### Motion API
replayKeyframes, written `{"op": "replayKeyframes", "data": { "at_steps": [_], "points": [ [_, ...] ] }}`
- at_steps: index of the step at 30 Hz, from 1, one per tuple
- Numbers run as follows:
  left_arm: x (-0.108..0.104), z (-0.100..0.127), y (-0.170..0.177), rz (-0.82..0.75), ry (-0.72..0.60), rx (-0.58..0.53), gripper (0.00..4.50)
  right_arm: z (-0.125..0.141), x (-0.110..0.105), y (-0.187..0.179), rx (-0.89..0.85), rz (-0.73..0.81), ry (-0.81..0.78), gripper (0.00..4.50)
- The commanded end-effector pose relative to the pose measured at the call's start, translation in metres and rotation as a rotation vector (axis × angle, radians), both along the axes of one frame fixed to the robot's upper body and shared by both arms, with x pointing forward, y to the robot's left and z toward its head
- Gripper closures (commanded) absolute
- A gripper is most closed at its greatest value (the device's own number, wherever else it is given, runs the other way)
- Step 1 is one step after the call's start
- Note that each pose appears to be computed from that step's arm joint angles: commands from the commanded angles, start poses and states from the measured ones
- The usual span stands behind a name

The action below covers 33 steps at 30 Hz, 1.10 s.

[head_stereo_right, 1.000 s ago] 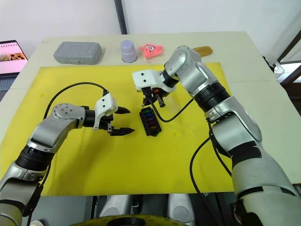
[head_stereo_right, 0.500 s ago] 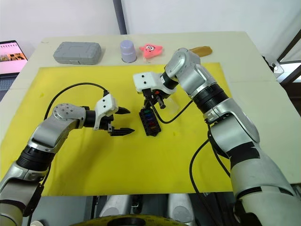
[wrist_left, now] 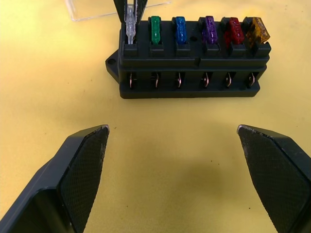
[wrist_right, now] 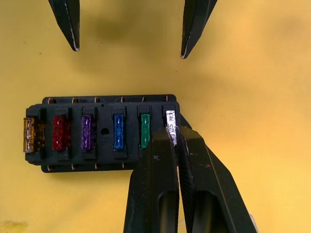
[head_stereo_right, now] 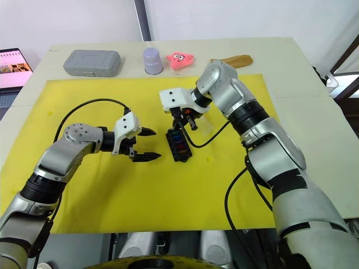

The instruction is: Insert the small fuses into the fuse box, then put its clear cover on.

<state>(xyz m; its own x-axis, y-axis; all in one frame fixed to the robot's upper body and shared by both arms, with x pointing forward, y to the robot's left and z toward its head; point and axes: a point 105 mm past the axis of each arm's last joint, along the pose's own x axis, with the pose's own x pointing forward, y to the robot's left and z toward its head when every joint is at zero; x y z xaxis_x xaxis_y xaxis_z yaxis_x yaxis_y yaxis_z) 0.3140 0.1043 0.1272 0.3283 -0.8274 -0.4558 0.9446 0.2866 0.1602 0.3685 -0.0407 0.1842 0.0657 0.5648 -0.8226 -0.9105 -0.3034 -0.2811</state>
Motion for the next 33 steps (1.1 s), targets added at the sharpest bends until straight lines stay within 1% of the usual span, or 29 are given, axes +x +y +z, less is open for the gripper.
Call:
{"op": "replayKeyframes", "data": {
  "at_steps": [1, 9, 15, 18, 22, 25, 33],
  "points": [
    [-0.002, 0.008, -0.002, -0.015, -0.035, -0.006, 0.06, 0.009, 0.002, 0.004, 0.025, 0.013, -0.033, 4.5],
    [-0.002, 0.008, -0.003, -0.01, -0.035, -0.009, 0.06, 0.003, 0.005, 0.005, 0.009, 0.027, -0.035, 4.5],
    [-0.002, 0.008, -0.003, -0.008, -0.036, -0.011, 0.06, 0.002, 0.003, 0.005, 0.005, 0.042, -0.009, 4.5],
    [-0.002, 0.008, -0.003, -0.007, -0.038, -0.01, 0.06, 0.004, 0.004, 0.004, -0.005, 0.042, 0.008, 4.5],
    [-0.002, 0.008, -0.005, -0.007, -0.041, -0.012, 0.06, 0.016, 0.005, 0.007, -0.013, 0.028, 0.055, 4.5],
    [-0.002, 0.008, -0.006, -0.006, -0.042, -0.016, 0.06, 0.02, 0.005, 0.009, -0.023, 0.031, 0.056, 4.5],
    [-0.004, 0.007, -0.006, 0.006, -0.043, -0.022, 0.06, 0.014, 0.006, 0.012, -0.064, 0.037, 0.065, 4.5]
  ]
}}
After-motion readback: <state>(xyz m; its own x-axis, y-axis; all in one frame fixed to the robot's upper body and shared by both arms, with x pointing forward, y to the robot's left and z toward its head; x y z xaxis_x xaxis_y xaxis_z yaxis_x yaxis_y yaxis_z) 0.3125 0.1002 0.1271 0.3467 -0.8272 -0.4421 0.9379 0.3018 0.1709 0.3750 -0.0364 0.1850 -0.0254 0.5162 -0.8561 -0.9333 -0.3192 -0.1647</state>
